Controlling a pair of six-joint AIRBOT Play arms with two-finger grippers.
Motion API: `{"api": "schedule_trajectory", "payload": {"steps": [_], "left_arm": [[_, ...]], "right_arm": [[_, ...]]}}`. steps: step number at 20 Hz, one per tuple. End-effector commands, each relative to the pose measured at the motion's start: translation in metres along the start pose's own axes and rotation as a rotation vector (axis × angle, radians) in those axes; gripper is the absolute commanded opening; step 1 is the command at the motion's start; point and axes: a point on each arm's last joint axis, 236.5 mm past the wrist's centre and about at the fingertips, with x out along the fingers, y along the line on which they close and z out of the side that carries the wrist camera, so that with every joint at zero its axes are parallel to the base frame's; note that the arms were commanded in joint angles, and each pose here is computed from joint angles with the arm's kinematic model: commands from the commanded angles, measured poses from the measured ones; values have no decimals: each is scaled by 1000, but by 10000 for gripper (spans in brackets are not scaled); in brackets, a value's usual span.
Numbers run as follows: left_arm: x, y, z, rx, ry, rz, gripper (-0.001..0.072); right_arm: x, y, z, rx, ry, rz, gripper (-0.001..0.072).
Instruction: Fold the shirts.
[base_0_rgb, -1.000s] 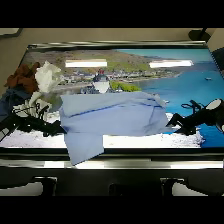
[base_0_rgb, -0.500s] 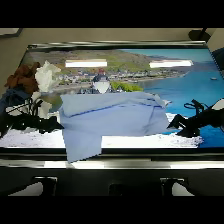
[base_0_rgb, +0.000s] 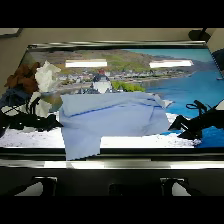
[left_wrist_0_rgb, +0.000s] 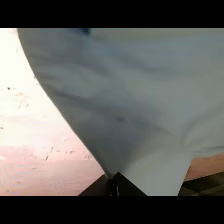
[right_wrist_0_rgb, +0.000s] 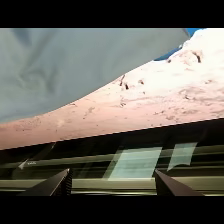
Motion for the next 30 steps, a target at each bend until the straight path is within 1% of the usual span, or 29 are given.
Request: {"api": "schedule_trajectory", "payload": {"steps": [1,6,10,16,21,22,25,28,30], "left_arm": [[-1,1,6,1,-24,5,35],[-1,2,9,1,-38,9,35],[-1,1,7,2,-32,7,36],[-1,1,7,3,-31,7,35],[0,-1,6,58,-27,8,36],[0,-1,6,57,-26,8,36],[0,-1,6,56,-27,8,36],[0,-1,6,53,-27,8,36],[0,-1,6,54,-28,8,36]], "right_arm": [[-1,0,-10,12,38,0,601],[-1,0,-11,40,44,0,600],[-1,0,2,40,-12,-1,600],[-4,-1,43,40,-186,1,600],[-4,-8,89,22,-342,-14,604],[4,-15,92,16,-324,-31,625],[32,-40,94,29,-243,-97,629],[57,-36,92,28,-168,-46,617],[70,-31,92,60,-132,0,616]]}}
